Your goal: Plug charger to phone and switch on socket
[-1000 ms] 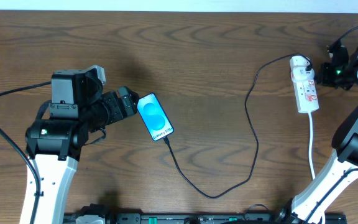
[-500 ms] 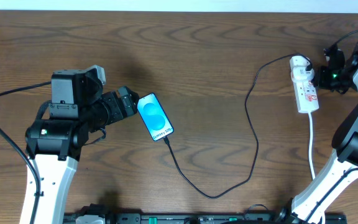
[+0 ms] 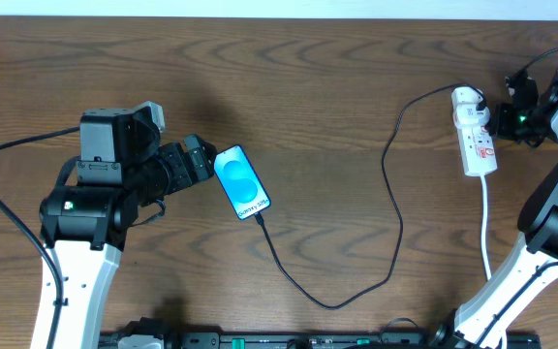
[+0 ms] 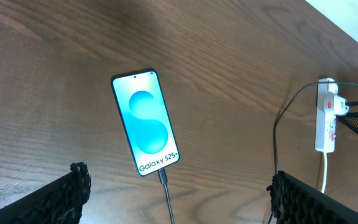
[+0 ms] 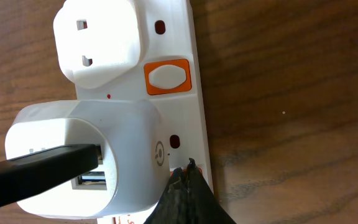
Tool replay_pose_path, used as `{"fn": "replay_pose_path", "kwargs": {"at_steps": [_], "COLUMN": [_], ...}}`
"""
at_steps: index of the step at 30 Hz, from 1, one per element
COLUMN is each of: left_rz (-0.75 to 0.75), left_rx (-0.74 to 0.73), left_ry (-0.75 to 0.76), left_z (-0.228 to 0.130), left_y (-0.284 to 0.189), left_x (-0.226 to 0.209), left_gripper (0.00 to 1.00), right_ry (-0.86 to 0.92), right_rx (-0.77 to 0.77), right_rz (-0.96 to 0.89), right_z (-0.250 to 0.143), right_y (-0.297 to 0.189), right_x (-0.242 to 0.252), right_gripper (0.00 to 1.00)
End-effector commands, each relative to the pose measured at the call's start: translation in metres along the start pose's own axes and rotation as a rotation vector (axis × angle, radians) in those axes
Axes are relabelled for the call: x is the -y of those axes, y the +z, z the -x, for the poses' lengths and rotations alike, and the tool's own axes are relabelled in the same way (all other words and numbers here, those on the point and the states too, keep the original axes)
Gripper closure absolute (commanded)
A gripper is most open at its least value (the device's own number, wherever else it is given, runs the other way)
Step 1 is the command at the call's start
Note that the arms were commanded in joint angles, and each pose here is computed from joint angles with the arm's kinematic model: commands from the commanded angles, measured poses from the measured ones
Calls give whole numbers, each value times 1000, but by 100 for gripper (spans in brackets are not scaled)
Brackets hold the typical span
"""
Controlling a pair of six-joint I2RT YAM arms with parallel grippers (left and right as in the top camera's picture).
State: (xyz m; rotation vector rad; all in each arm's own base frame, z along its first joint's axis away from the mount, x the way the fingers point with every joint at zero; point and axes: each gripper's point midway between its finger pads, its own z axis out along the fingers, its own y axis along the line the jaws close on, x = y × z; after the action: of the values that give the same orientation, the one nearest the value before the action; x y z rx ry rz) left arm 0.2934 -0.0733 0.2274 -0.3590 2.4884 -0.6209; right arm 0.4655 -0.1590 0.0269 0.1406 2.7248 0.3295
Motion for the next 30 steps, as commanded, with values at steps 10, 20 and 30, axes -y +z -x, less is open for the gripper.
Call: {"fn": "replay_pose_path", "kwargs": {"at_steps": [10,20,30], "left_rz": [-3,-3,-3], "left_rx": [27,27,27], "left_ry": [10,10,10], "left_z": [6,6,6], "left_y": [-6,-6,-6], "left_x": [3,3,3], "left_gripper": [6,6,6], "right_ry": [27,39,32], "right_rx": [18,23,23], "right_rz": [173,204,206], "right_z": [0,1,2], "right_y": [2,1,3], "right_x": [-33,-38,-42], "right_gripper": [99,99,99]}}
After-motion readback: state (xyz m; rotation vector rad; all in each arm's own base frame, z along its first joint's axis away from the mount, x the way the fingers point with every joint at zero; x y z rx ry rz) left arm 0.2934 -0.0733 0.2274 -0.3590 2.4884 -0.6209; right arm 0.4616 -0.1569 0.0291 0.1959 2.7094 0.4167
